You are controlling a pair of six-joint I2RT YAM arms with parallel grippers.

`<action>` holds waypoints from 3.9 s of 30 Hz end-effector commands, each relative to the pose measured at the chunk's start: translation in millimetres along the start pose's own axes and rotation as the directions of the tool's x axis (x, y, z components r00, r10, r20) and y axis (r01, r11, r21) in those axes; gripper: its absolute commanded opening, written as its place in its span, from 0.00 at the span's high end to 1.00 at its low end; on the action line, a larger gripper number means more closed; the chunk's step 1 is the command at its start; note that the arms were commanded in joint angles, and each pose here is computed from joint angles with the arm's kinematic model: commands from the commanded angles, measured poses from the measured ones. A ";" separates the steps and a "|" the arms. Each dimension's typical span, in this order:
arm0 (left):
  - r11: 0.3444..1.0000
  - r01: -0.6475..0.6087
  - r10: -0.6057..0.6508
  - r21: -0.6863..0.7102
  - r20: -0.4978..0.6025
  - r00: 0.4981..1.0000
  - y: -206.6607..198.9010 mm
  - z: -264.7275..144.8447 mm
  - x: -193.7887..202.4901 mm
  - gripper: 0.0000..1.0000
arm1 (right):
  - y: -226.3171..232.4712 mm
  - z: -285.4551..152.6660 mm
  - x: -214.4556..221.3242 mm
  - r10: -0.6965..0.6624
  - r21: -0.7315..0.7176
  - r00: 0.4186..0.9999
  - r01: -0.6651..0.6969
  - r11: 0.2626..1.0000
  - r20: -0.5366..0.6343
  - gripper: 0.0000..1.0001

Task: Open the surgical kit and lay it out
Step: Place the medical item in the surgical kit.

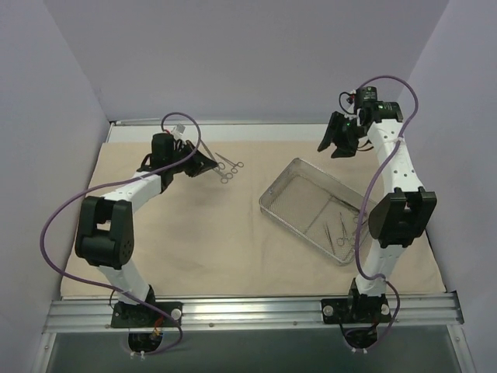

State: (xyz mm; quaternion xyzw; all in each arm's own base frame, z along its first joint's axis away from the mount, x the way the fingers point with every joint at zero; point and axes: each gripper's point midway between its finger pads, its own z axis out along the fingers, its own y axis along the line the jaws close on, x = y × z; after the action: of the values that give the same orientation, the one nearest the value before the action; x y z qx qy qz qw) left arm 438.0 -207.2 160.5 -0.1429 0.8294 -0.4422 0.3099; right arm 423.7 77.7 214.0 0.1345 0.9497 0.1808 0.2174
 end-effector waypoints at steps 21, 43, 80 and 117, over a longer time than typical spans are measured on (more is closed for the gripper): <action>0.988 0.116 -0.103 -0.103 0.124 0.987 77.8 40.5 7.8 0.98 | -23.0 -18.4 44.0 0.040 0.077 0.996 -0.034 0.996 -0.084 0.50; 0.956 0.257 -0.238 -0.143 0.139 0.961 114.8 48.5 29.5 0.97 | -26.0 -15.3 46.0 0.036 0.080 0.993 -0.027 0.996 -0.109 0.50; 0.825 0.271 -0.304 -0.496 0.013 0.952 131.5 -19.6 61.9 0.32 | -38.2 -14.4 45.1 0.036 0.131 0.995 -0.023 0.991 -0.096 0.48; 0.956 -0.275 0.257 -0.107 -0.150 0.955 19.8 -63.2 7.2 0.36 | -171.7 53.9 169.6 0.098 0.428 0.943 0.050 0.903 -0.319 0.54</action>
State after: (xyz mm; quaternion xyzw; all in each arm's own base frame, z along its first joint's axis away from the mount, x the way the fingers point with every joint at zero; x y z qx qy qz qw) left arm 386.1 -161.2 156.5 -0.0275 0.8953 -0.3387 0.2879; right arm 271.1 -8.3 46.3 0.1602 0.9868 -0.0065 0.0241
